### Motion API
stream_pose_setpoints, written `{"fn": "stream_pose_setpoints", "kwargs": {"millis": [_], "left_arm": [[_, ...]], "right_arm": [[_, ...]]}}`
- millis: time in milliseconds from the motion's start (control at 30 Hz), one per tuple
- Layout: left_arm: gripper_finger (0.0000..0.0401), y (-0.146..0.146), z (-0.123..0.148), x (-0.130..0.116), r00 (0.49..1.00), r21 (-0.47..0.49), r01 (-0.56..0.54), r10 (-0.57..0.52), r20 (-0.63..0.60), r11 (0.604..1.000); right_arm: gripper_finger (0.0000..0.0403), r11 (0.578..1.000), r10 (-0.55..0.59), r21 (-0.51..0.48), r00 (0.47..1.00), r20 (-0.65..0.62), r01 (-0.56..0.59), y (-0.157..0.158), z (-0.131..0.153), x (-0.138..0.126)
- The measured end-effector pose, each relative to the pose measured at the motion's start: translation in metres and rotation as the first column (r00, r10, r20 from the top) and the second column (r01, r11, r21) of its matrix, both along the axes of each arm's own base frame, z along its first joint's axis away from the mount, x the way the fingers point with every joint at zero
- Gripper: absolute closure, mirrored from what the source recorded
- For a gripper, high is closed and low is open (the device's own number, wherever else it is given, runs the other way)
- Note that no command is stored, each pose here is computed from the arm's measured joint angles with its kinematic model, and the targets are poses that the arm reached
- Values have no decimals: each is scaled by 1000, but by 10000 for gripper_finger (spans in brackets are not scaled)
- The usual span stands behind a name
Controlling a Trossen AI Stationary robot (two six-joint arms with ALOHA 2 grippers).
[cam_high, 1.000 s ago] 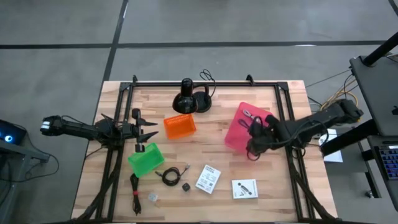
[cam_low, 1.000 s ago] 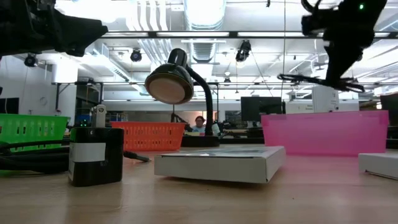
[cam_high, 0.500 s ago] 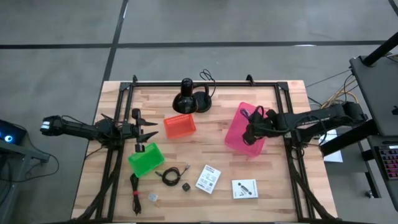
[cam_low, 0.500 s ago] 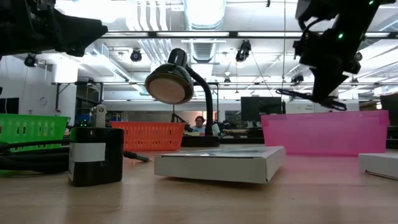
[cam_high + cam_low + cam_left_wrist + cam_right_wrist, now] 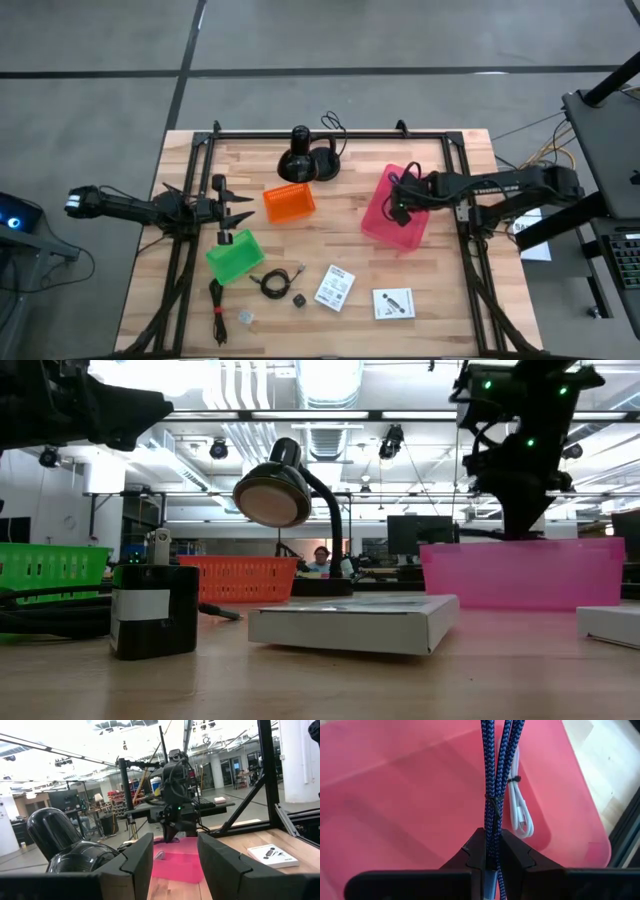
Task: Pick and place items into bin
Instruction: Put the blue charger cable into the pink bin
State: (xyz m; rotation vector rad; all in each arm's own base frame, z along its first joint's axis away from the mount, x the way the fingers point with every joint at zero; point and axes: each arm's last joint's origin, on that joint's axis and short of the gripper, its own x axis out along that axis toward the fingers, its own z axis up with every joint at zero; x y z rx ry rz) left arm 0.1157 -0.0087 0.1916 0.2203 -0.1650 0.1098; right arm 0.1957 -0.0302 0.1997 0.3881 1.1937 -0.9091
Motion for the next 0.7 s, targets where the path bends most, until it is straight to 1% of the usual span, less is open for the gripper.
{"fn": "stream_pose_setpoints", "kwargs": {"millis": [167, 333, 533, 700], "left_arm": [[261, 0, 0, 0, 1000, 0, 1, -1, 2, 1000], [261, 0, 0, 0, 1000, 0, 0, 0, 2, 1000], [261, 0, 0, 0, 1000, 0, 1, -1, 2, 1000], [261, 0, 0, 0, 1000, 0, 0, 0, 2, 1000]], "right_arm": [[378, 999, -44, 26, 998, -50, 46, -9, -10, 3], [378, 991, -74, 100, 992, -98, 84, -17, -20, 6], [378, 982, -120, 128, 980, -157, 141, -26, -33, 8], [378, 979, -130, 132, 972, -195, 157, -30, -40, 9]]}}
